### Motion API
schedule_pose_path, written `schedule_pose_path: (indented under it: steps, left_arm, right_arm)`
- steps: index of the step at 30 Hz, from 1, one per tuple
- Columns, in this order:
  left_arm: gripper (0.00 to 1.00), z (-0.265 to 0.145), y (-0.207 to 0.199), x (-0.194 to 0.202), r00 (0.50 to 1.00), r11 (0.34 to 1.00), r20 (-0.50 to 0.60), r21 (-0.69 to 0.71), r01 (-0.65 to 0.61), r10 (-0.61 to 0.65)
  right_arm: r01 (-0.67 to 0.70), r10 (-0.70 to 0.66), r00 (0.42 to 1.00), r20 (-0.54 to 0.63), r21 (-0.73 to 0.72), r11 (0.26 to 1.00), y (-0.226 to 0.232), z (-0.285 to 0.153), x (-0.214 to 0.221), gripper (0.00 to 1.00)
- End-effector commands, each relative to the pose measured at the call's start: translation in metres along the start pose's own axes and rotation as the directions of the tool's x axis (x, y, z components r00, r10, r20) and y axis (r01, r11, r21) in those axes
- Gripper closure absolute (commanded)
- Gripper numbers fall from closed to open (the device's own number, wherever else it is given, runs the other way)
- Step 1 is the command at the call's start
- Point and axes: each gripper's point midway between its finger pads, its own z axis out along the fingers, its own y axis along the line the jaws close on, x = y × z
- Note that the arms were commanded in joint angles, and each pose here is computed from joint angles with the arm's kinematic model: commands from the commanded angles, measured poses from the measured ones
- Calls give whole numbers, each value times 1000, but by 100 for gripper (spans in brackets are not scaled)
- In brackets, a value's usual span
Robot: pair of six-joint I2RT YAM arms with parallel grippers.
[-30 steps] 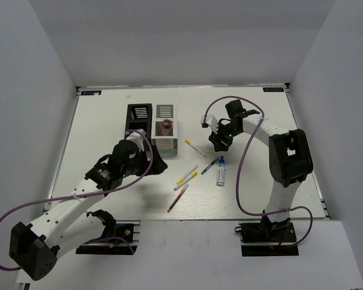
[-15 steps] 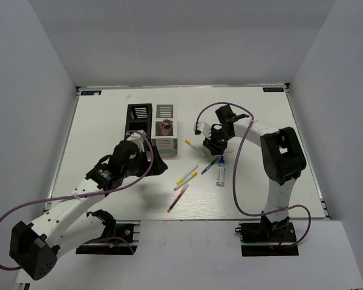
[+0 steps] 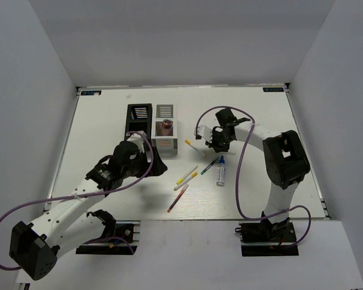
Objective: Sort the stationery into containers
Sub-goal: Move the pen to the center of the board, then pick up the pen from the center of the board, then place the pen in the storage box.
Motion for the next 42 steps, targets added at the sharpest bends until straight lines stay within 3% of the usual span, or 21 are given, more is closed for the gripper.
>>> schedule_pose_path:
  steps: [1,4,8,12,17,18,20,21,22,24,26,27,28,30,31,34,36,37,39,42]
  left_arm:
    - [0,1,-4,2,1000,1000,-4,25,-8,9]
    - [0,1,-5,3,1000,999,-9,32,-8,9]
    - [0,2,-5,5,1000,999,-13,41,-18,18]
    - [0,6,-1,12,999,999,-34,37,-15,17]
    - [0,9,1,20,999,999,-51,48,-14,16]
    - [0,10,4,25,998,999,-61,41,-13,15]
    - [0,12,2,25,998,998,-55,56,-14,17]
    - [0,12,2,25,998,998,-55,56,-14,17]
    - [0,13,4,26,998,998,-54,57,-14,17]
    - [0,15,2,26,998,998,-57,66,-14,18]
    - [0,18,5,30,997,998,-75,54,-22,26]
    - [0,17,2,26,997,998,-66,60,-23,27]
    - [0,19,3,27,997,998,-73,55,-22,26]
    - [0,19,3,27,997,998,-74,55,-22,26]
    - [0,19,3,27,997,998,-74,55,-22,26]
    - [0,17,2,26,997,998,-66,60,-23,27]
    - [0,16,2,26,997,998,-66,60,-23,27]
    - [0,14,2,24,998,998,-53,58,-25,28]
    - [0,14,4,26,998,998,-53,58,-25,28]
    - [0,13,5,28,998,998,-61,53,-24,27]
  right_arm:
    - [-42,22,986,-163,-120,992,42,6,50,98]
    - [-75,54,990,-132,-157,985,47,-3,40,100]
    - [-103,103,995,-5,-165,981,35,-28,-1,100]
    - [-51,60,984,169,-55,997,-19,-74,-66,100]
    - [-31,36,942,333,-20,999,-48,-115,-129,100]
    - [3,-9,909,417,13,1000,-60,-139,-158,100]
    - [-10,7,887,461,3,1000,-67,-140,-175,100]
    - [32,-55,845,531,54,998,-78,-164,-202,100]
    - [41,-47,829,557,24,999,-79,-156,-210,100]
    - [89,-112,747,655,68,994,-85,-183,-251,100]
    - [91,-60,695,716,-6,996,-75,-181,-274,100]
    - [121,-132,629,766,71,990,-87,-191,-294,100]
    - [113,-46,595,802,-27,993,-75,-189,-303,100]
    - [152,-94,509,855,18,988,-79,-192,-326,100]
    - [129,-3,510,860,-73,989,-74,-182,-329,100]
    - [164,1,430,903,-79,983,-78,-176,-350,100]
    - [142,23,420,907,-90,986,-83,-162,-355,100]
    - [131,30,380,924,-86,988,-88,-171,-361,100]
    - [118,66,360,931,-116,986,-93,-158,-363,100]
    - [98,106,378,920,-153,983,-94,-137,-361,100]
